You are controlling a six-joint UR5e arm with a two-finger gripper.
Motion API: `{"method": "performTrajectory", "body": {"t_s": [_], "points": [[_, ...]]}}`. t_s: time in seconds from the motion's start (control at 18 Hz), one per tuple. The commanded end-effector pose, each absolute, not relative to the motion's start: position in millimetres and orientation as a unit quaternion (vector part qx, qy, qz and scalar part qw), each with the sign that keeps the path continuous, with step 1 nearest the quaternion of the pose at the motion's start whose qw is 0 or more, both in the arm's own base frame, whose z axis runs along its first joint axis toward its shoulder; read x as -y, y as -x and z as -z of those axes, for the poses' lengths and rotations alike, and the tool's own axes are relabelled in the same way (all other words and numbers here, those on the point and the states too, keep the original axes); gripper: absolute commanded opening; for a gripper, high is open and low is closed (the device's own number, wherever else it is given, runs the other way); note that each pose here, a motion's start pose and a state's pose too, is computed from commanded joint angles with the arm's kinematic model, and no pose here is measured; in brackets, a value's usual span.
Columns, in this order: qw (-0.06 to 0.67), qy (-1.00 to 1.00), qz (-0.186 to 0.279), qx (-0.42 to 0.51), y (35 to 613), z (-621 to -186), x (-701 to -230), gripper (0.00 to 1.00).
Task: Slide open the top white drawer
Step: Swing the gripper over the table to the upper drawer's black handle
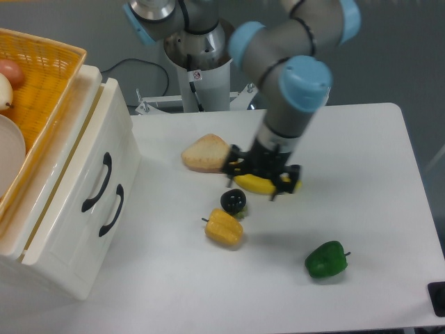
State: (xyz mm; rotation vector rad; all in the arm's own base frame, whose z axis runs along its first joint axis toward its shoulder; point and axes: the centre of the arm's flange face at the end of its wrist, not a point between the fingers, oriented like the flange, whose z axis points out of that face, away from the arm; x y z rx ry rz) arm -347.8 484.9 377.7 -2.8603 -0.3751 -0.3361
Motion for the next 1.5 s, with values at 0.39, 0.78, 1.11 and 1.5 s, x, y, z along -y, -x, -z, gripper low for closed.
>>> {"method": "performTrajectory", "body": {"t_s": [0.39, 0.78, 1.11, 1.5], "points": [[0.087, 0.975, 0.169, 0.113, 279.4, -373.5, -518.0, 1.0], [0.106, 0.968, 0.201, 0.11, 263.8, -382.5, -523.4, 1.0], [0.124, 0.959, 0.228, 0.111, 259.1, -383.0, -528.3, 1.0], [0.122, 0.96, 0.231, 0.098, 245.2, -379.7, -537.7, 1.0]]}}
